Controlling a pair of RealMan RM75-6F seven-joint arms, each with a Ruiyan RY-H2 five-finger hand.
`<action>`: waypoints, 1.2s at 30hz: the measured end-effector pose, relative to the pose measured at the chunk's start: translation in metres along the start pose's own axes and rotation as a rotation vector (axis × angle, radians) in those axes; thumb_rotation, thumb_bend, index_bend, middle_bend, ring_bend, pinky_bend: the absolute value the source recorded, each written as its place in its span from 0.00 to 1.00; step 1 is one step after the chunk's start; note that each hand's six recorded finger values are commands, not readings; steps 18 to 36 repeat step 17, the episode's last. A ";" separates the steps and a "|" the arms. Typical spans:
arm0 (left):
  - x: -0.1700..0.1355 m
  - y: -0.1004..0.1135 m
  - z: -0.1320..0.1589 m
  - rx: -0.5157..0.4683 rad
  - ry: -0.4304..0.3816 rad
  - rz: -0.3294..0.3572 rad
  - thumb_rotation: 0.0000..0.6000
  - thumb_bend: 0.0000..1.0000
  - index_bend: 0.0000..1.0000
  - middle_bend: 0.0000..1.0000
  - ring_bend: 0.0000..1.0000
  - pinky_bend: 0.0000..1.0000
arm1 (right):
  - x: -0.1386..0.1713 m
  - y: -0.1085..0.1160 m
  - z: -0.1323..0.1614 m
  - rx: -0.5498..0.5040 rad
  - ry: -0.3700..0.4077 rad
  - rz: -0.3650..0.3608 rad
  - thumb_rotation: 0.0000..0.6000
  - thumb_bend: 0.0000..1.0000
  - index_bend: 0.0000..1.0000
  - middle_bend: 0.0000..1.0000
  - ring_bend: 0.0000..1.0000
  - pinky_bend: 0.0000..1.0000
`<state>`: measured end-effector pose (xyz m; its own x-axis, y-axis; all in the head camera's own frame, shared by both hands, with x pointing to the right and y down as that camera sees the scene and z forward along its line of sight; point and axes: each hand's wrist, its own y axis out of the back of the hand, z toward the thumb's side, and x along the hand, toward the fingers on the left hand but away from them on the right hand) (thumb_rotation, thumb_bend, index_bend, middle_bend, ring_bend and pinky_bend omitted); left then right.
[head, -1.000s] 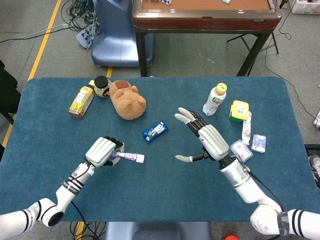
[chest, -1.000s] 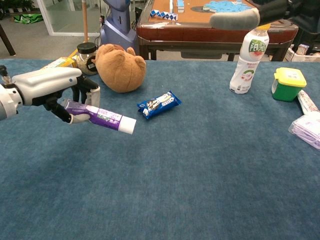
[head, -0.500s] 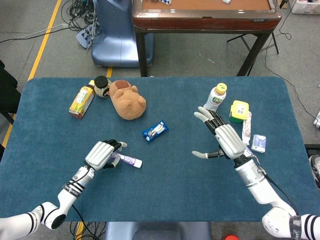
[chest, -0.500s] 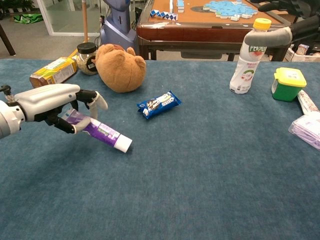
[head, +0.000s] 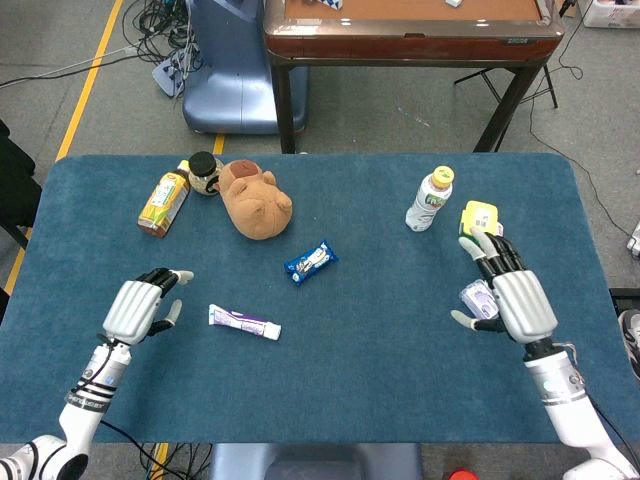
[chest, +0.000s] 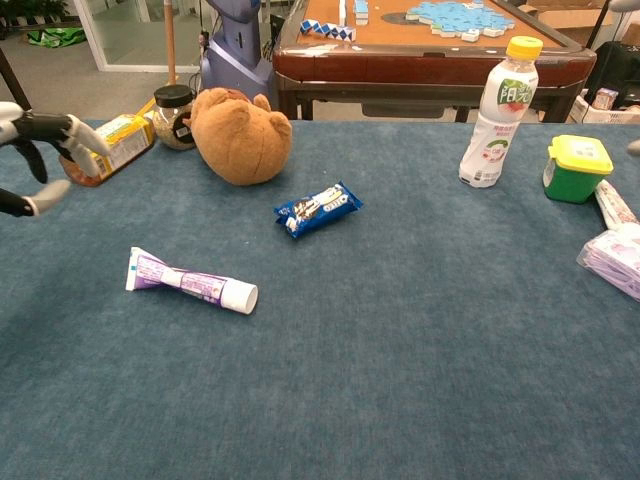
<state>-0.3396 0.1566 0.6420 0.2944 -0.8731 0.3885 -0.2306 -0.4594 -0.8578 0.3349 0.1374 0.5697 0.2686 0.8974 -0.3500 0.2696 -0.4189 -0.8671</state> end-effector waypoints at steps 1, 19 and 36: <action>-0.006 0.005 -0.005 0.007 0.018 0.018 1.00 0.48 0.29 0.35 0.26 0.38 | 0.006 -0.001 -0.005 0.015 -0.018 -0.006 1.00 0.03 0.00 0.02 0.00 0.00; -0.101 0.030 -0.035 0.056 0.221 0.112 1.00 0.48 0.33 0.36 0.26 0.37 | 0.093 -0.005 -0.058 0.097 -0.262 0.004 1.00 0.05 0.00 0.08 0.00 0.00; -0.101 0.030 -0.035 0.056 0.221 0.112 1.00 0.48 0.33 0.36 0.26 0.37 | 0.093 -0.005 -0.058 0.097 -0.262 0.004 1.00 0.05 0.00 0.08 0.00 0.00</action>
